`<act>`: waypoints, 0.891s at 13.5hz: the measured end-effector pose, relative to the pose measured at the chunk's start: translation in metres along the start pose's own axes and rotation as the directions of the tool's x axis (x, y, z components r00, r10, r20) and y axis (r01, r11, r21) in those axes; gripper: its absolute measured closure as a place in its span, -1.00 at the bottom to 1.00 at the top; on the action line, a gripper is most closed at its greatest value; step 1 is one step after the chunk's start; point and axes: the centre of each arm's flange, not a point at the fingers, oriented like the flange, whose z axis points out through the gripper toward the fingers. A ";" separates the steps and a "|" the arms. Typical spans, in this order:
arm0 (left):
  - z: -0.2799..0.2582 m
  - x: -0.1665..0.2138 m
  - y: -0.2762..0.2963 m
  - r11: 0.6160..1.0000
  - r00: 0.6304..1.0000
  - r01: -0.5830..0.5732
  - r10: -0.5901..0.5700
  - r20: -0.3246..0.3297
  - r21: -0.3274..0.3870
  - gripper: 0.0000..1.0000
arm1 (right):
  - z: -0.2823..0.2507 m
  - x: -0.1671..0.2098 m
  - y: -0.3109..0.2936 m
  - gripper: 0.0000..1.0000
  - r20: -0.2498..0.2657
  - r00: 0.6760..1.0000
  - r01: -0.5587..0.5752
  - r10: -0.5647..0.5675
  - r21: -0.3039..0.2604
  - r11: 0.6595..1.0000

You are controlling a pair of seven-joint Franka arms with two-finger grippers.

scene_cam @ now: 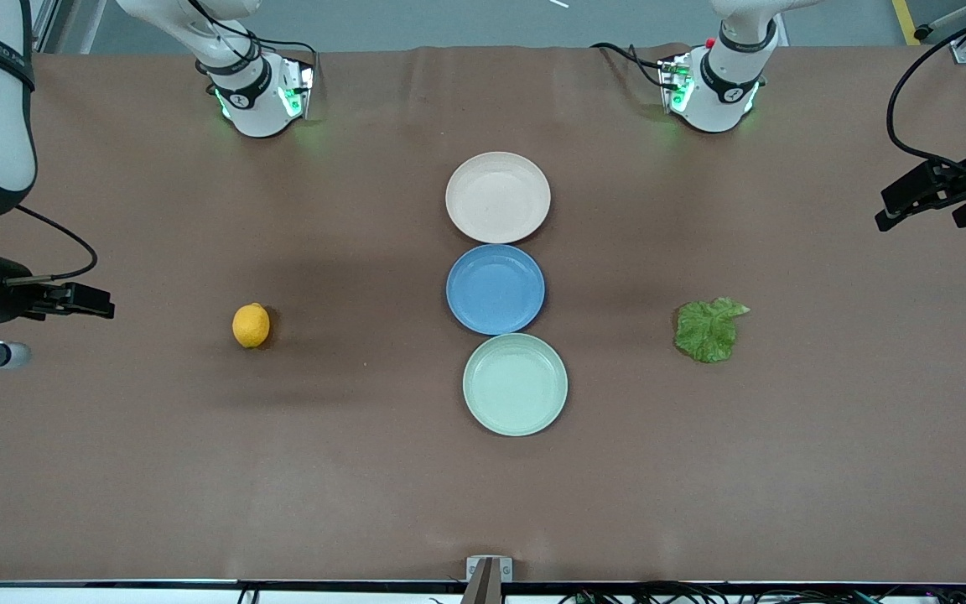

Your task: Pick lemon and lettuce from plates

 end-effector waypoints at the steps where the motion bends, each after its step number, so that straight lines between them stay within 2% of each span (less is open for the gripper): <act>1: 0.001 0.000 -0.002 1.000 1.000 0.003 -0.003 0.001 0.000 -1.00 | 0.001 0.000 0.000 -1.00 0.001 1.000 0.000 0.000 0.001 1.000; 7: 0.007 0.003 -0.013 1.000 1.000 0.022 -0.022 0.010 0.000 -1.00 | 0.003 -0.015 -0.005 -1.00 0.031 1.000 0.003 -0.004 0.032 0.999; 12: 0.007 0.003 -0.004 1.000 1.000 0.008 -0.008 0.010 0.000 -1.00 | 0.008 -0.073 -0.005 -1.00 -0.041 0.999 0.001 0.000 0.041 0.999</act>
